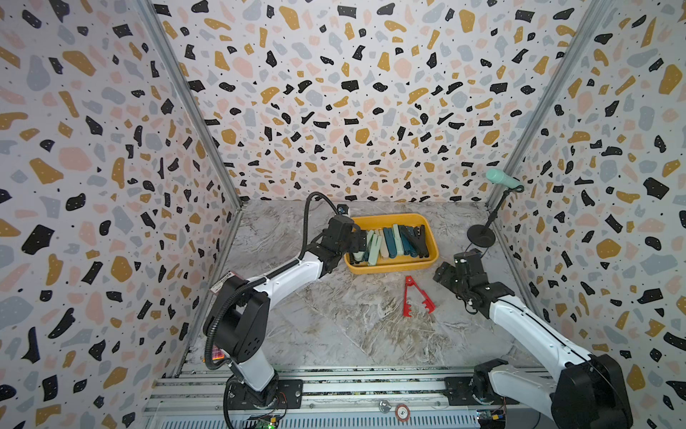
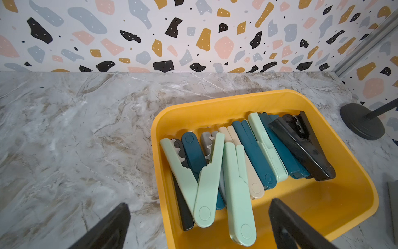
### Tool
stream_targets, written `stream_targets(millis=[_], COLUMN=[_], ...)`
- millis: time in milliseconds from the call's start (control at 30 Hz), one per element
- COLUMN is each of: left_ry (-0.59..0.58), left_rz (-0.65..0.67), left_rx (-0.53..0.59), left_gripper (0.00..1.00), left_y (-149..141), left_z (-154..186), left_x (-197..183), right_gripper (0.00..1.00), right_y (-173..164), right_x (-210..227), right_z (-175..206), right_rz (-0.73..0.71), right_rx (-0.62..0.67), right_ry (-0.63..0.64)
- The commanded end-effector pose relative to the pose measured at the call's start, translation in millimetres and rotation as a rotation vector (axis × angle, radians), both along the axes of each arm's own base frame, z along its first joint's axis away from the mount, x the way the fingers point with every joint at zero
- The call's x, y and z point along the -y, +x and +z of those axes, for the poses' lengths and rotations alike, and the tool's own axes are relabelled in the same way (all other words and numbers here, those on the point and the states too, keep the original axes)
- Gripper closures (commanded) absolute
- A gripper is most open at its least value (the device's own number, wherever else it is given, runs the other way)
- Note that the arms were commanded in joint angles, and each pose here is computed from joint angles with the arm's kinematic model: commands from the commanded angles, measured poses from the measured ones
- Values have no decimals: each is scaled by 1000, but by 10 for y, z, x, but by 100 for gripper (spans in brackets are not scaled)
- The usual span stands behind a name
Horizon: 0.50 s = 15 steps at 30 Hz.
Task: Put the pruning pliers into the storage box
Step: Move the pruning pliers to the center of the board.
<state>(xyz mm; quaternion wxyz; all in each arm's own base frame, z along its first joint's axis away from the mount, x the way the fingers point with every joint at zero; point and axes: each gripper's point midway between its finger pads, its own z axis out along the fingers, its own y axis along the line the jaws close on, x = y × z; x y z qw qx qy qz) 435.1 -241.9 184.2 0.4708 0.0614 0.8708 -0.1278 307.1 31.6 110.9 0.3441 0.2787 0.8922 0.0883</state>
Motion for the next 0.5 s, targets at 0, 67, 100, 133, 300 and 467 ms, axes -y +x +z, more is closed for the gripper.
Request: stream_targets(millis=[0,67,100,133,300,467], left_ry=[-62,-57,-54,-52,-43,-12], left_rz=[-27,-25,-24,-21,-17,-5], left_rx=[68,69,69,71,76,70], left_gripper=[1,0,0,0,0,0], left_y=[-33,-51,-57,-64,-96,-123], left_z=[228,214,208,205,197,145], left_x=[53,41,31,20,-19,-81], right_gripper=[10,7,7,6,6,6], right_y=[-143,-139,-138,-136,-63,137], right_x=[320,488,555,613,762,752], right_z=[-220,-277,-299,-325,-484,-601], right_rz=[-15,-49,-63,-75,-97,-47], right_rx=[-89,-99,-105,-112,-115,-131], right_ry=[-26,-29,-30,-29,17,43])
